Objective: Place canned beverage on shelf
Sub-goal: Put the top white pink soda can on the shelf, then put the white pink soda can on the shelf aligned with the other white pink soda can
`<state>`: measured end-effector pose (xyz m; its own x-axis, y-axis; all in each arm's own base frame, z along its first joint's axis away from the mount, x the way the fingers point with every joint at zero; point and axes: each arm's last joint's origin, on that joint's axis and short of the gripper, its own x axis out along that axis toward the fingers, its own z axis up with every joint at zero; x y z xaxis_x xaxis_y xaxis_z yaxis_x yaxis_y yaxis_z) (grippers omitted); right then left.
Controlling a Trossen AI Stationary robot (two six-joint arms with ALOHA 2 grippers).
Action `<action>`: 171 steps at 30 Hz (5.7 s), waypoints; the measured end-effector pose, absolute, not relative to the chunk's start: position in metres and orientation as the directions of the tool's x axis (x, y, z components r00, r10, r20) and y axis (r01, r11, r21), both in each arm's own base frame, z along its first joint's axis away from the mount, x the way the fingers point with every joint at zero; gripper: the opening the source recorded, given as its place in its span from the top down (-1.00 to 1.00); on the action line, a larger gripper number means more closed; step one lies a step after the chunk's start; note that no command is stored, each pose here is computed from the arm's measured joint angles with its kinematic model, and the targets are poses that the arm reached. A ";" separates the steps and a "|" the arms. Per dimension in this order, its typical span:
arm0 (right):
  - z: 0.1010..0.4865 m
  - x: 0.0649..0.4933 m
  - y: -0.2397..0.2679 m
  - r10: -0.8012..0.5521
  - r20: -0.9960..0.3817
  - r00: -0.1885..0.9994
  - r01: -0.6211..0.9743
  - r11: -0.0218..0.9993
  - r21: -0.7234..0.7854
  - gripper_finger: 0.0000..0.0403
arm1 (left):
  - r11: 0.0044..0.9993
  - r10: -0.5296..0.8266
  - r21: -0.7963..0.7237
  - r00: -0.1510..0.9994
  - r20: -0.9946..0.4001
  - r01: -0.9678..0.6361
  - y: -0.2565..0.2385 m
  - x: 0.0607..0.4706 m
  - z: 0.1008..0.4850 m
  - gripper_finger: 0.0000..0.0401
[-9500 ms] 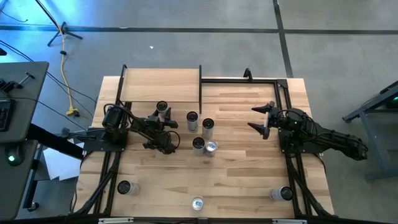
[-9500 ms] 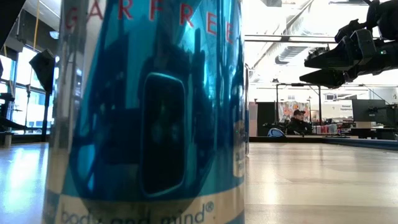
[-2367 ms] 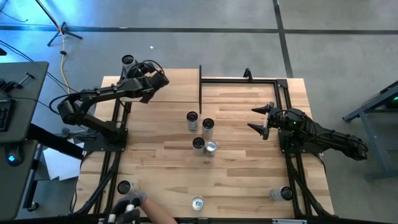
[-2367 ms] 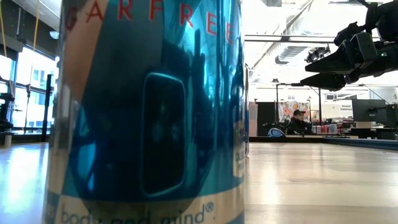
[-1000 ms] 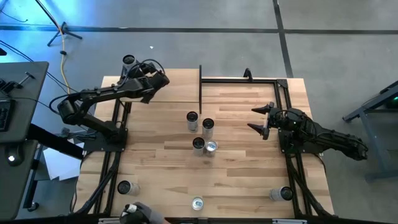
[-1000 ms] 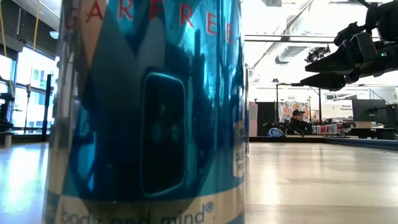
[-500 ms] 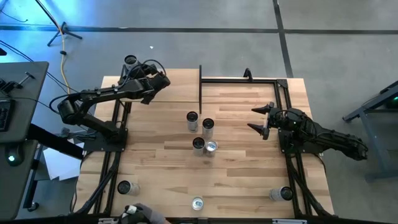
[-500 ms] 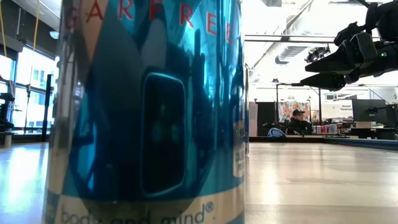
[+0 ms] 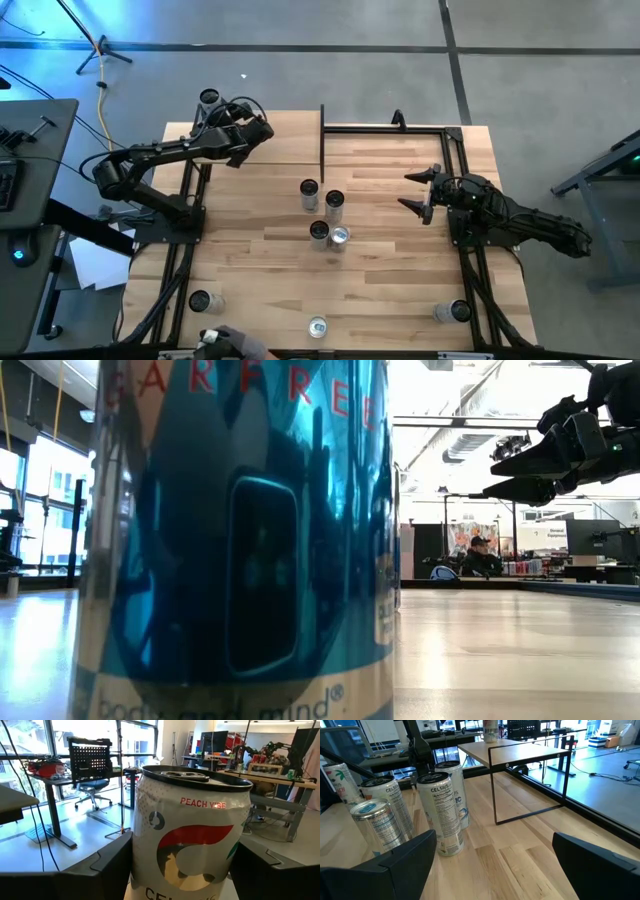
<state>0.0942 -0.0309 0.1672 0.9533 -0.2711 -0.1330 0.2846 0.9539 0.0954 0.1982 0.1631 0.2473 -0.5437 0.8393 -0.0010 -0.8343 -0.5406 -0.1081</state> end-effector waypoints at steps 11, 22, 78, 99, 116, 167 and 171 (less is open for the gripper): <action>0.167 0.094 -0.031 -0.271 -0.133 0.953 0.284 0.954 0.095 -0.92 | -0.531 0.846 -0.115 -0.532 -0.022 -0.840 0.163 0.199 0.248 -0.25; 0.167 0.094 -0.031 -0.271 -0.133 0.954 0.284 0.954 0.096 -0.92 | -0.544 0.837 -0.139 -0.548 -0.009 -0.828 0.166 0.198 0.248 -0.25; 0.167 0.094 -0.031 -0.271 -0.136 0.953 0.285 0.954 0.095 -0.92 | -0.388 0.921 -0.093 -0.390 0.001 -0.917 0.115 0.197 0.258 -0.65; 0.167 0.094 -0.031 -0.271 -0.140 0.953 0.285 0.954 0.096 -0.92 | -0.005 0.904 -0.156 0.062 -0.423 -0.988 0.028 0.177 0.270 -0.65; 0.166 0.094 -0.031 -0.270 -0.141 0.952 0.285 0.954 0.096 -0.92 | 0.081 0.318 -0.256 0.269 -0.909 -0.963 -0.040 0.178 0.256 -0.65; 0.165 0.094 -0.031 -0.270 -0.153 0.950 0.286 0.953 0.096 -0.92 | -0.586 -0.169 0.146 -0.056 -0.984 -0.797 -0.239 0.176 0.312 -0.64; 0.165 0.094 -0.031 -0.270 -0.153 0.951 0.286 0.953 0.096 -0.92 | -0.569 -0.152 0.147 -0.072 -0.986 -0.809 -0.245 0.172 0.308 -0.64</action>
